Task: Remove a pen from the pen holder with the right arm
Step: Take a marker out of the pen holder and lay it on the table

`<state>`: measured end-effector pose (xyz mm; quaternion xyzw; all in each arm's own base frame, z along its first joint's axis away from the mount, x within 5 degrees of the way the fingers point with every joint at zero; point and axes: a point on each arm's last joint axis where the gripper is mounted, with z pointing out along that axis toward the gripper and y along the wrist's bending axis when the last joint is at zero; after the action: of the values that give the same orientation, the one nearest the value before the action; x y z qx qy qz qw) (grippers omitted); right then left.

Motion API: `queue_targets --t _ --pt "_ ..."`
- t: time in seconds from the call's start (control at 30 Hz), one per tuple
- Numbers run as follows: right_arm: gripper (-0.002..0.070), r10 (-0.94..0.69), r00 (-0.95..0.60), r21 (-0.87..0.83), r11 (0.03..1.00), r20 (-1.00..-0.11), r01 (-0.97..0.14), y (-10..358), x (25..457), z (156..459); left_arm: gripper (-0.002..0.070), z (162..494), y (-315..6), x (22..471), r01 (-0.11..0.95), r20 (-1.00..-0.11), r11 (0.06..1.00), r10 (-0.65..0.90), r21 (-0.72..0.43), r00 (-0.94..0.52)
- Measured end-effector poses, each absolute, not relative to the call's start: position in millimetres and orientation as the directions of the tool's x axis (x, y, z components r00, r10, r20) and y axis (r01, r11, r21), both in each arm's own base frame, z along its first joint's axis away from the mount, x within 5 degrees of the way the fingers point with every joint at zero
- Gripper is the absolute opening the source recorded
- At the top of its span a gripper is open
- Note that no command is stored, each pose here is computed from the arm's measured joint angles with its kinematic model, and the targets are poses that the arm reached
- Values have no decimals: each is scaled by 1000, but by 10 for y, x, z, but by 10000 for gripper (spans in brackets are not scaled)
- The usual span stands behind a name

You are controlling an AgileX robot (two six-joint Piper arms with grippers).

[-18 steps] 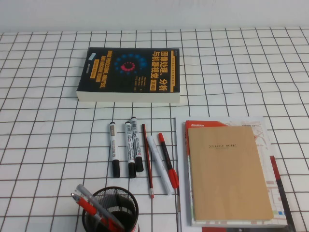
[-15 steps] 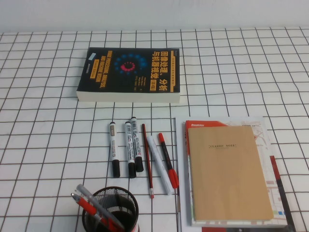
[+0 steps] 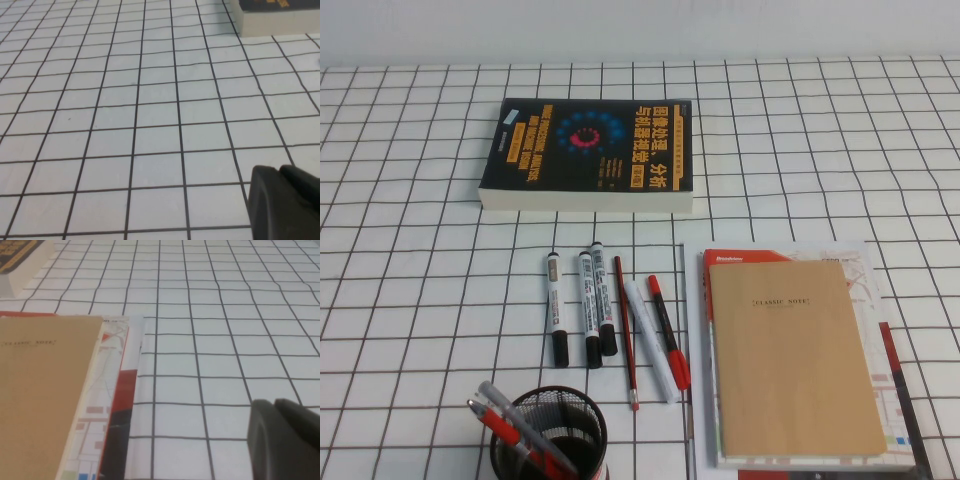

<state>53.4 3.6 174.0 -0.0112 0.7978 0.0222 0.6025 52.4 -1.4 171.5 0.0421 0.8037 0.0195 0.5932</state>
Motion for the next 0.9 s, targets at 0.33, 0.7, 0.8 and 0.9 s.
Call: queue_targets --t 0.33,0.7,0.8,0.9 --pt "-16 287 -150 298 953 -946 -56 81 558 1873 -4 1715 -14 524 45 -952 996 91 81 -293" --pt "-16 302 -125 310 949 -945 -56 75 561 1896 -4 1715 -14 524 45 -952 996 91 81 -293" --pt "-16 335 -112 343 938 -936 -57 75 562 1910 -4 1715 -14 524 45 -952 996 91 81 -293" --pt "-16 430 -90 435 898 -898 -60 76 565 1933 -4 1715 -14 524 45 -952 996 91 81 -293"
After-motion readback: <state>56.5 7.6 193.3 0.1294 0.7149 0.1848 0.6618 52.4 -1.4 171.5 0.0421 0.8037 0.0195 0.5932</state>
